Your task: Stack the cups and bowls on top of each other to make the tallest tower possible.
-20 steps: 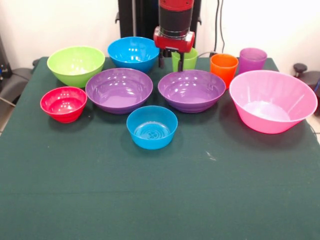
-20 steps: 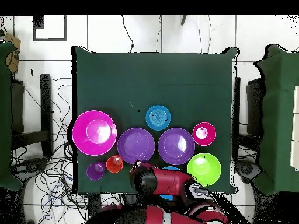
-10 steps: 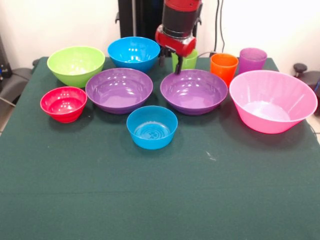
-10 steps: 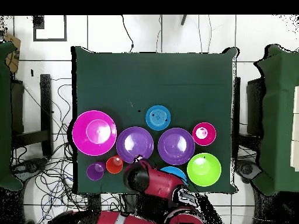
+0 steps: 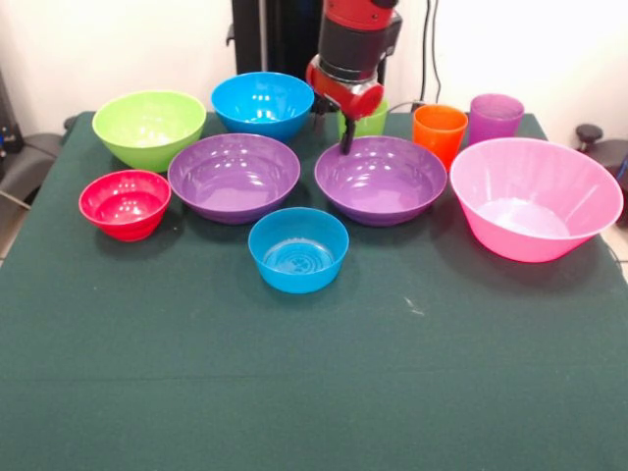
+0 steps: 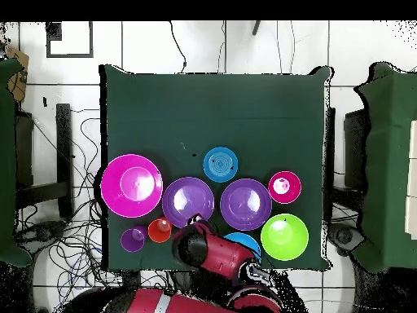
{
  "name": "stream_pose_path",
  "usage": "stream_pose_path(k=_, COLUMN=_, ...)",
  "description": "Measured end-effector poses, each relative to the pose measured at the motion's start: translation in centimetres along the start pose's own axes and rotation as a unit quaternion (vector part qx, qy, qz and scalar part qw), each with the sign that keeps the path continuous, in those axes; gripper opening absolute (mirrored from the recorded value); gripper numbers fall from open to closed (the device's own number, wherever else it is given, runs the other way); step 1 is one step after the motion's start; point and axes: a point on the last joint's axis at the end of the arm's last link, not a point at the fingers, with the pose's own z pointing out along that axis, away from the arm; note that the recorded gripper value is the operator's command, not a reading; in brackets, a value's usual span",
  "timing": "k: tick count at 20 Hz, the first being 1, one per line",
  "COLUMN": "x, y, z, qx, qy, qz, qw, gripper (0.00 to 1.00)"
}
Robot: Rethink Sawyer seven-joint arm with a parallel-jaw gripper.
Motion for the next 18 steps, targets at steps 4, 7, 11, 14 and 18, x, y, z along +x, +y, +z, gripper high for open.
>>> stream_pose_path(k=4, x=-0.9, y=-0.6, z=0.0, qx=0.000, qy=0.000, qz=0.012, qw=0.9999, gripper=1.00)
stream_pose_path(k=7, x=-1.4, y=-1.2, z=0.1, qx=0.000, qy=0.001, qz=0.015, qw=0.9999, gripper=1.00)
stream_pose_path(k=11, x=-2.0, y=-2.0, z=0.3, qx=0.000, qy=0.003, qz=0.018, qw=0.9998, gripper=1.00)
stream_pose_path(k=14, x=-2.4, y=-2.3, z=0.3, qx=-0.004, qy=0.001, qz=0.019, qw=0.9998, gripper=1.00)
stream_pose_path(k=18, x=-2.7, y=-2.2, z=0.4, qx=-0.013, qy=-0.008, qz=0.017, qw=0.9997, gripper=1.00)
